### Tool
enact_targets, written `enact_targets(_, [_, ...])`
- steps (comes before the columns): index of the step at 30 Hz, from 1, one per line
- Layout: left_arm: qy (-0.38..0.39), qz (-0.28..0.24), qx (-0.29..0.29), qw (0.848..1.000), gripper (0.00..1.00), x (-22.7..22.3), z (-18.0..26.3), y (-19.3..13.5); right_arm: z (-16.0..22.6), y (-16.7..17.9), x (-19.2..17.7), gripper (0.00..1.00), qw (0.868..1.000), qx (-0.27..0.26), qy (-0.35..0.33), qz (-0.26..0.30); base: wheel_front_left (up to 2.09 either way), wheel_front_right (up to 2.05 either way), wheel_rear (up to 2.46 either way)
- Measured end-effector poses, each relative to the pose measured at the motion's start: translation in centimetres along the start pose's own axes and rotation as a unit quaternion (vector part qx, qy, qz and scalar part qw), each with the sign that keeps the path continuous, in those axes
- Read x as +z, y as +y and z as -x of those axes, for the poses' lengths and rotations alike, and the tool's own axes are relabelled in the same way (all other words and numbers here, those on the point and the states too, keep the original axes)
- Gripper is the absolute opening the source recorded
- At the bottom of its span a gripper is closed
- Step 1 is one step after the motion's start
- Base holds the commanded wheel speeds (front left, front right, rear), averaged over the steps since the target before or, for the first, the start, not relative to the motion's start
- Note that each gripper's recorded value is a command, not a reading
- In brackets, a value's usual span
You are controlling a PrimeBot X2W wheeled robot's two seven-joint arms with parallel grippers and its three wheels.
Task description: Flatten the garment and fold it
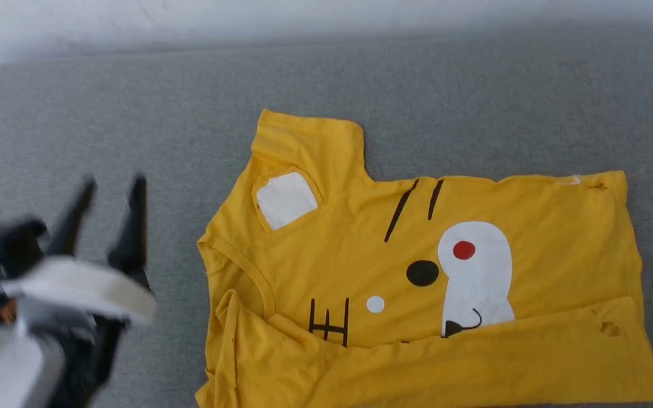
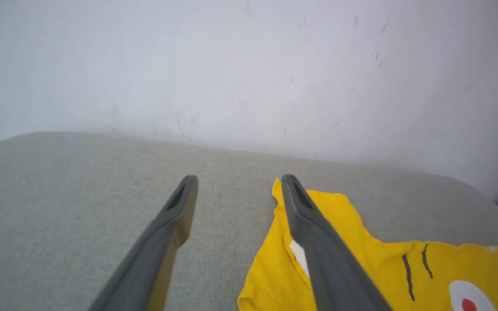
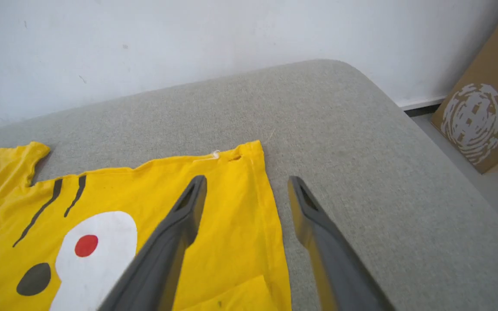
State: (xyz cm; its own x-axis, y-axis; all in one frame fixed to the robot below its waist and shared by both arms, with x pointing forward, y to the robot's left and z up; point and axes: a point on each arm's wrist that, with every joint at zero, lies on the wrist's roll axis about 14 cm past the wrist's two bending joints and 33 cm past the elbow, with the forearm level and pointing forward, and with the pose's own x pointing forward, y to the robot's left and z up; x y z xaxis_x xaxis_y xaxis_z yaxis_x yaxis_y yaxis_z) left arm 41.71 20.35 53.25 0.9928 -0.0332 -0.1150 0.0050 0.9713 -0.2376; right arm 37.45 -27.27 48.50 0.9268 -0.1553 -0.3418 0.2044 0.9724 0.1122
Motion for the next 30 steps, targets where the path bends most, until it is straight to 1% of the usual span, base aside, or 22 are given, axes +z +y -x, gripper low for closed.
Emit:
enact_targets(1, [-0.019, -0.028, -0.012, 0.999, 1.0, 1.5, -1.2, -0.4, -0.5, 0.5, 0.4, 1.0, 1.0, 0.005, -0.009, 0.003, 0.0, 0.0, 0.0])
enact_targets(3, [-0.053, -0.064, -0.036, 0.996, 1.0, 4.2, -3.6, -1.6, -1.4, 1.4, 0.8, 1.0, 1.0, 0.016, -0.02, 0.007, 0.0, 0.0, 0.0])
enact_targets(5, [-0.065, -0.107, -0.065, 0.99, 1.0, 5.7, -6.0, -2.9, -2.3, 2.2, 0.6, 1.0, 0.999, 0.025, -0.02, 0.009, 0.0, 0.0, 0.0])
enact_targets(9, [-0.041, -0.157, -0.11, 0.981, 1.0, 6.0, -10.9, -5.2, -4.2, 3.3, -0.5, 1.0, 0.999, 0.038, -0.008, 0.01, 0.0, 0.0, 0.0])
enact_targets(12, [0.012, -0.174, -0.141, 0.975, 1.0, 3.7, -14.0, -6.5, -5.3, 3.6, -1.8, 1.0, 0.999, 0.04, 0.008, 0.012, 0.0, 0.0, 0.0])
enact_targets(14, [0.073, -0.177, -0.162, 0.968, 1.0, 0.7, -15.4, -7.2, -5.9, 3.6, -2.8, 1.0, 0.999, 0.04, 0.02, 0.013, 0.0, 0.0, 0.0])
enact_targets(17, [0.158, -0.17, -0.172, 0.957, 1.0, -4.0, -16.8, -7.2, -6.6, 3.3, -4.1, 1.0, 0.999, 0.035, 0.036, 0.013, 0.0, 0.0, 0.0])
enact_targets(20, [0.217, -0.167, -0.172, 0.946, 1.0, -7.4, -17.6, -6.8, -6.8, 2.9, -5.1, 1.0, 0.998, 0.03, 0.05, 0.014, 0.0, 0.0, 0.0])
enact_targets(25, [0.289, -0.164, -0.173, 0.927, 1.0, -11.8, -18.2, -6.3, -7.1, 1.8, -6.1, 1.0, 0.998, 0.014, 0.065, 0.017, 0.0, 0.0, 0.0])
enact_targets(30, [0.319, -0.165, -0.168, 0.918, 1.0, -14.2, -18.9, -5.8, -7.2, 0.8, -7.0, 1.0, 0.997, 0.0, 0.076, 0.018, 0.0, 0.0, 0.0])
